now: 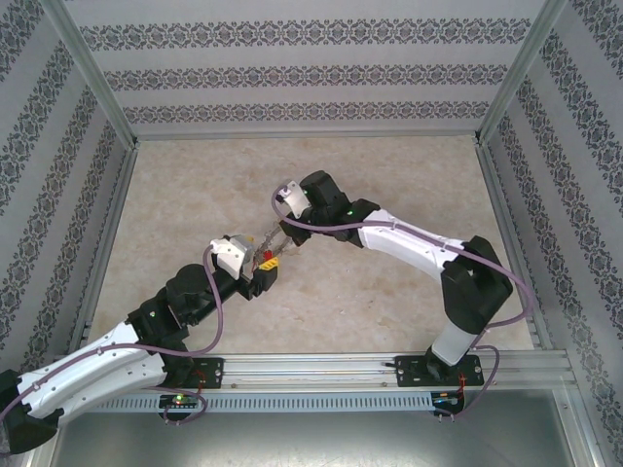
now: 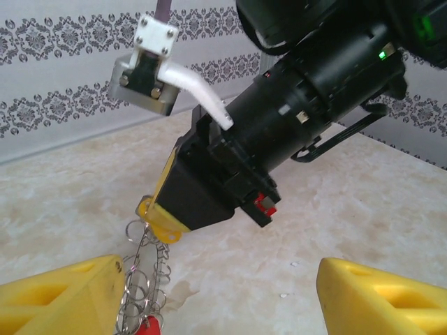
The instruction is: Put the keys on the keyring
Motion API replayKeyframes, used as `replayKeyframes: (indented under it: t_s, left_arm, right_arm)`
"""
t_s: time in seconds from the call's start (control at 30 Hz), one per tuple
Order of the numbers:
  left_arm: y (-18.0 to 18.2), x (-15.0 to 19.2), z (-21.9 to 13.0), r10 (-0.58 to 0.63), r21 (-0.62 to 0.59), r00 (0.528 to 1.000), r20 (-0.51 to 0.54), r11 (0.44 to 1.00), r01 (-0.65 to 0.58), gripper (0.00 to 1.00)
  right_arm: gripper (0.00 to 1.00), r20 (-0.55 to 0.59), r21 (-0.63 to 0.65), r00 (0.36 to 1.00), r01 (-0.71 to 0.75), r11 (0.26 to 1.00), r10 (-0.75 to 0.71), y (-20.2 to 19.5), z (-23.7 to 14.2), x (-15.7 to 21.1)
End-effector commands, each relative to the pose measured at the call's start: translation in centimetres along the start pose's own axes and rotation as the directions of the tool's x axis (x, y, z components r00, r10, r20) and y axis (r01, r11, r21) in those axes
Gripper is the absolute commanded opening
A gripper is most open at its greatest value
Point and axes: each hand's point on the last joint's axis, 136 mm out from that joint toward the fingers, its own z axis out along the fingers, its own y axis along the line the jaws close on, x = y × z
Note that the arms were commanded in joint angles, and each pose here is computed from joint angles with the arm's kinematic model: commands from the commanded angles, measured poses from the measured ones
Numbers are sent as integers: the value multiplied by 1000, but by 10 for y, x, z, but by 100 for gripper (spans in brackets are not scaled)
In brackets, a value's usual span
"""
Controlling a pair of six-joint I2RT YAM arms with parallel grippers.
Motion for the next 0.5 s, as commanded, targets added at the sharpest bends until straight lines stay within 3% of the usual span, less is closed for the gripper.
replayKeyframes:
  t_s: [0.0,0.23,0.47]
  left_arm:
    - [4,0,0,-12,-16,1000,2,1000,12,74]
    - [7,-5,2,25,-38,1000,3,999,-25,77]
    - [7,-9,6,33,-36,999,13,999,-32,78]
  right_arm:
    - [0,58,-37,998,-25,999,27,-1,8,-16]
    - [0,-63,-19,994,-95,995,94,-9,24,55]
    - [0,-94,-3,982,-165,986,164,-8,11,111]
